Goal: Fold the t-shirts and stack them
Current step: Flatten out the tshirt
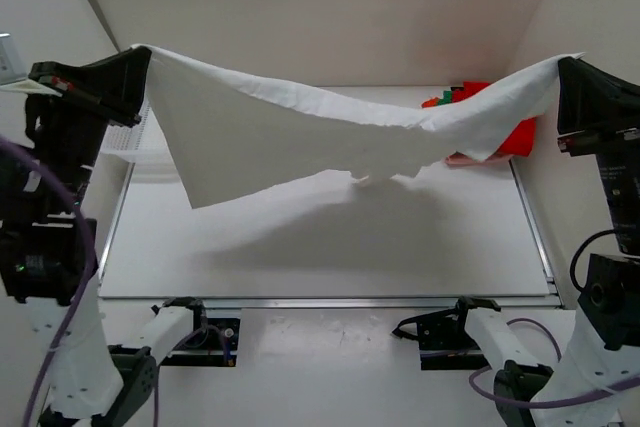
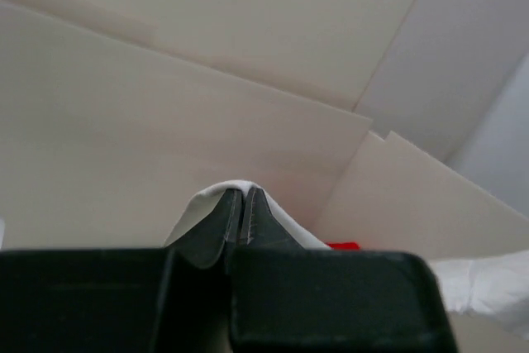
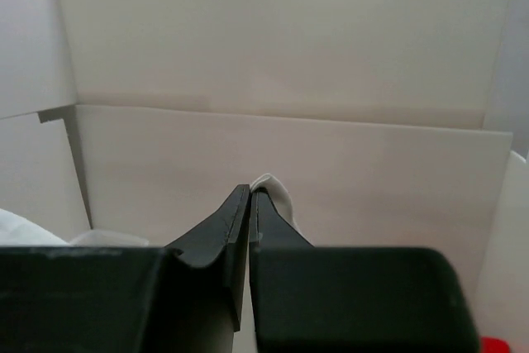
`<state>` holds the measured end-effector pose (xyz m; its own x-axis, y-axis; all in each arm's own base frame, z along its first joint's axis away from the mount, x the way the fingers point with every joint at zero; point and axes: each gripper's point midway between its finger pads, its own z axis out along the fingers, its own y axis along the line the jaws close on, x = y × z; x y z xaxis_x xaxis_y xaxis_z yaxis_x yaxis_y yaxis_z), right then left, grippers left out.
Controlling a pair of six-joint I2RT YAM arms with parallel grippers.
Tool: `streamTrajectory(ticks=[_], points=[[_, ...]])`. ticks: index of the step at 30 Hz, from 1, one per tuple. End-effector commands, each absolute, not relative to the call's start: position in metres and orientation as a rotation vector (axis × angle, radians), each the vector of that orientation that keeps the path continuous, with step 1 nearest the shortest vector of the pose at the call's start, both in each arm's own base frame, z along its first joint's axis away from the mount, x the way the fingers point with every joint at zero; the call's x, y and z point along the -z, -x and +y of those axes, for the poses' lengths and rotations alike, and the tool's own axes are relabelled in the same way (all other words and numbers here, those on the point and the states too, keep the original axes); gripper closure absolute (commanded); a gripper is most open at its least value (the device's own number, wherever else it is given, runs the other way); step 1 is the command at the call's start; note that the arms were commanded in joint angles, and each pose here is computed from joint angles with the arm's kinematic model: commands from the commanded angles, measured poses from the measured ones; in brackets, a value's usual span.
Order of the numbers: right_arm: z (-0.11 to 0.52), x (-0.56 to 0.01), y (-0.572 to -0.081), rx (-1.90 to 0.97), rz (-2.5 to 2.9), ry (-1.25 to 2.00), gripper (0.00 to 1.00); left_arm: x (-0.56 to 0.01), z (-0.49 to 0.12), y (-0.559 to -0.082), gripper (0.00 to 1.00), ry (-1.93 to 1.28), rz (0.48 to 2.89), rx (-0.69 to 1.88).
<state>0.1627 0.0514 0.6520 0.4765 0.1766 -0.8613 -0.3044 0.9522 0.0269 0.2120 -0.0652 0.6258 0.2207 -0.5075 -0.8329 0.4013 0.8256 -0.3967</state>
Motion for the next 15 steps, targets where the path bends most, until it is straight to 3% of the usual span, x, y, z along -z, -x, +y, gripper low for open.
streamTrajectory(ticks=[1,8,15], points=[[0.046,-0.656,-0.185,-0.284,1.072,0.118,1.0,-0.652,-0.043,-0.188,1.0,0.207,1.133,0.524],[0.048,-0.665,-0.219,-0.297,1.087,0.146,1.0,-0.645,-0.001,-0.168,1.0,0.393,1.067,0.454],[0.039,-0.649,-0.296,-0.356,1.168,0.148,1.0,-0.616,-0.013,-0.203,1.0,0.37,1.157,0.286]])
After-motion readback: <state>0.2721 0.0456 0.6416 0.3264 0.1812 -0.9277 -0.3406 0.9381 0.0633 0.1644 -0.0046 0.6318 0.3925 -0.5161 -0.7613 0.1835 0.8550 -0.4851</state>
